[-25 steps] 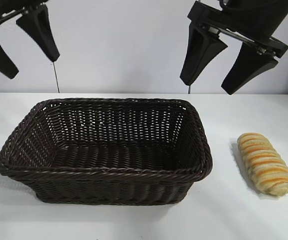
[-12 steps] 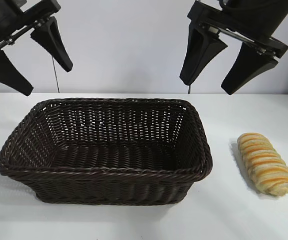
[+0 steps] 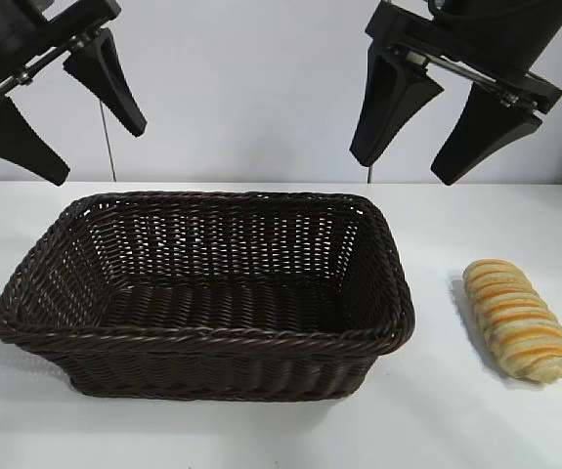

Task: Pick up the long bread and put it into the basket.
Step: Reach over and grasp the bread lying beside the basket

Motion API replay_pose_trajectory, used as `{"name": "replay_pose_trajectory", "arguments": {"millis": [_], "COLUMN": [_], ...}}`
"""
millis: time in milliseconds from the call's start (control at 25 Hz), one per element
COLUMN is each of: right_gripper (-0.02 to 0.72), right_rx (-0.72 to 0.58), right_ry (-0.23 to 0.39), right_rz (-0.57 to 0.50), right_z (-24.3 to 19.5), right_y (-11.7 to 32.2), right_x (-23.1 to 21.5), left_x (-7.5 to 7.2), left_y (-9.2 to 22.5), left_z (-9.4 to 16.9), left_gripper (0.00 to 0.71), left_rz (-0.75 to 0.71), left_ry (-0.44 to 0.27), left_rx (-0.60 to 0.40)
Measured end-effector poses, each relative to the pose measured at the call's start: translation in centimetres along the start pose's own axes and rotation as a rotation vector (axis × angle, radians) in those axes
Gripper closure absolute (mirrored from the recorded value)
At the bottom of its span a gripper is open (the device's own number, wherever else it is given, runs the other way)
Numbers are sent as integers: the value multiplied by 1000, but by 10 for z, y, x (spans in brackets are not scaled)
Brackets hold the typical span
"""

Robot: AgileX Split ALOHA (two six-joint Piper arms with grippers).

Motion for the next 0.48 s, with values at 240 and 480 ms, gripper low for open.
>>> {"name": "replay_pose_trajectory", "arguments": {"millis": [240,480], "right_gripper": [102,102], "right_rx": [27,26], "right_ry": [160,273], "right_rz": [-21,-110], "right_z": [3,15], "right_y": [5,7], "right_x": [-30,-73], "left_x": [0,0], "left_y": [-1,-1], "left_z": [0,0], "left_gripper": [145,145], "left_rz": [0,0], "left_ry": [1,1], "left_rx": [-3,-3]}}
Point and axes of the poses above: a point on each arm's last joint axis where the gripper is mounted, z pointing back along that axis away from the gripper, x along the wrist's bending axis when the last joint is at zero, y = z × x, the point moved 9 cm from there along -z, pointing out along that axis toward the gripper, and after that the axes turned 6 degrees about -z, right-handed, at the moved point
